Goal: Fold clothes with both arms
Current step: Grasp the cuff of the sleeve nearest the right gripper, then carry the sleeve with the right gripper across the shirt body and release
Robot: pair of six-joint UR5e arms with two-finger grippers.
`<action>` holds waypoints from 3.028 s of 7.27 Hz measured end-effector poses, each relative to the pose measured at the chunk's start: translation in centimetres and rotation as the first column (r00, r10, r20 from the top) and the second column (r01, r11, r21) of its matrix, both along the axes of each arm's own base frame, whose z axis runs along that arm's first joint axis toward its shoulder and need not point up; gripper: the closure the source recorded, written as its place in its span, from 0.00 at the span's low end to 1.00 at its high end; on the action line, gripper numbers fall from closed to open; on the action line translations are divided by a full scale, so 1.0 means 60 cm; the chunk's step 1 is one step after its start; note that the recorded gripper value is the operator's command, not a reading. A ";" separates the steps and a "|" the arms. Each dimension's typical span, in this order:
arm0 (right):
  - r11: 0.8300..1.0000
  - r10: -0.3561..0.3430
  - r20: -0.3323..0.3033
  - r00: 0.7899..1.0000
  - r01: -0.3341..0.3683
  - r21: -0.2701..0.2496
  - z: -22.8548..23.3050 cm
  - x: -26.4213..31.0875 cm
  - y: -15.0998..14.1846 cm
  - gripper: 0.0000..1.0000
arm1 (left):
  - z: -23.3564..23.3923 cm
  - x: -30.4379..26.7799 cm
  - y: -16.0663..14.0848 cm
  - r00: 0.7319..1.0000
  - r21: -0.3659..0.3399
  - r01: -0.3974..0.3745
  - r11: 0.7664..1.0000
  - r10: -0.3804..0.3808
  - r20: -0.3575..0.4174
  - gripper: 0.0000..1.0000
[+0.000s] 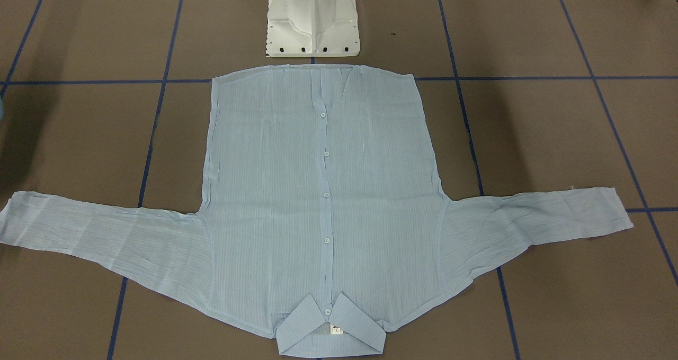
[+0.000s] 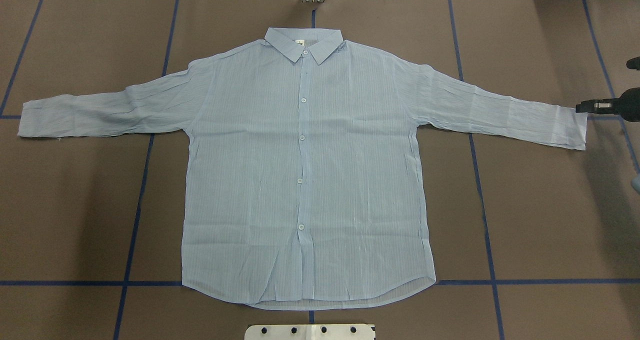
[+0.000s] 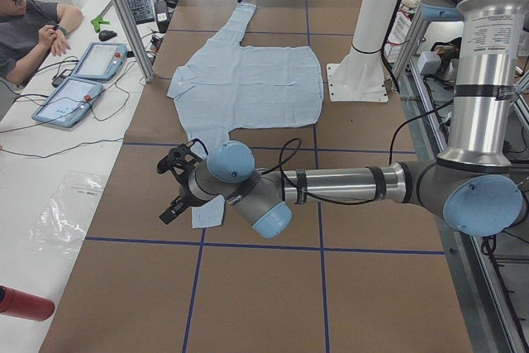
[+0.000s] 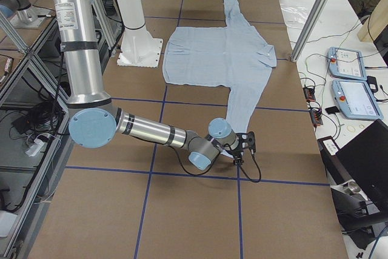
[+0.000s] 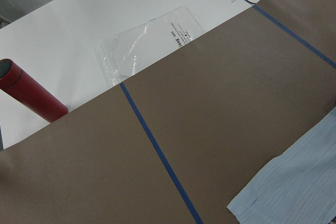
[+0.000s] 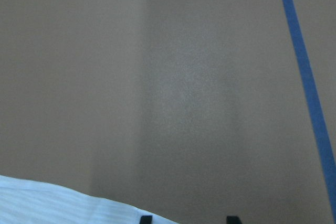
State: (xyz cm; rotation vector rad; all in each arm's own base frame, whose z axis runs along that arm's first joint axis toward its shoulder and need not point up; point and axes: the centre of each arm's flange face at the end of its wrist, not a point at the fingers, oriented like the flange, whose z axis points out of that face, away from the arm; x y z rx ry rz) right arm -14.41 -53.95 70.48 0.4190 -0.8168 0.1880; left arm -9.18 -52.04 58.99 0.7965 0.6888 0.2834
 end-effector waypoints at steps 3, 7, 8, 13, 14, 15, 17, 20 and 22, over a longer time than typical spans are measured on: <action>1.000 -0.003 0.001 1.000 0.003 0.003 0.003 -0.006 0.003 0.63 | 0.001 0.000 0.001 1.000 -0.002 0.000 1.000 0.000 0.000 0.00; 1.000 -0.006 0.000 1.000 0.006 0.000 0.006 -0.009 0.006 1.00 | 0.001 0.000 0.001 1.000 -0.001 0.000 1.000 0.000 0.000 0.00; 1.000 -0.006 0.002 1.000 0.006 0.002 0.004 -0.009 0.005 1.00 | 0.002 0.000 0.001 1.000 -0.002 0.000 1.000 0.000 0.000 0.00; 0.999 0.047 0.080 0.996 -0.049 0.020 -0.131 0.003 -0.024 1.00 | 0.002 0.000 0.001 1.000 -0.002 -0.001 1.000 0.001 -0.001 0.00; 0.996 0.091 0.104 0.990 -0.091 -0.009 -0.197 0.003 -0.034 1.00 | 0.003 0.000 0.003 1.000 -0.004 -0.001 1.000 0.001 -0.001 0.00; 0.991 0.135 0.123 0.983 -0.131 -0.039 -0.268 0.000 -0.037 1.00 | 0.004 0.000 0.003 1.000 -0.005 -0.001 1.000 0.001 -0.001 0.00; 0.976 0.209 0.152 0.966 -0.197 -0.095 -0.420 -0.066 -0.036 1.00 | 0.006 0.000 0.005 1.000 -0.008 -0.001 1.000 0.001 -0.001 0.00; 0.921 0.366 0.101 0.925 -0.345 -0.183 -0.700 -0.363 -0.042 1.00 | 0.008 0.000 0.006 1.000 -0.010 0.000 1.000 0.000 -0.001 0.00; 0.896 0.422 0.112 0.900 -0.395 -0.204 -0.835 -0.507 -0.037 1.00 | 0.008 0.000 0.006 1.000 -0.010 0.000 1.000 0.000 -0.002 0.00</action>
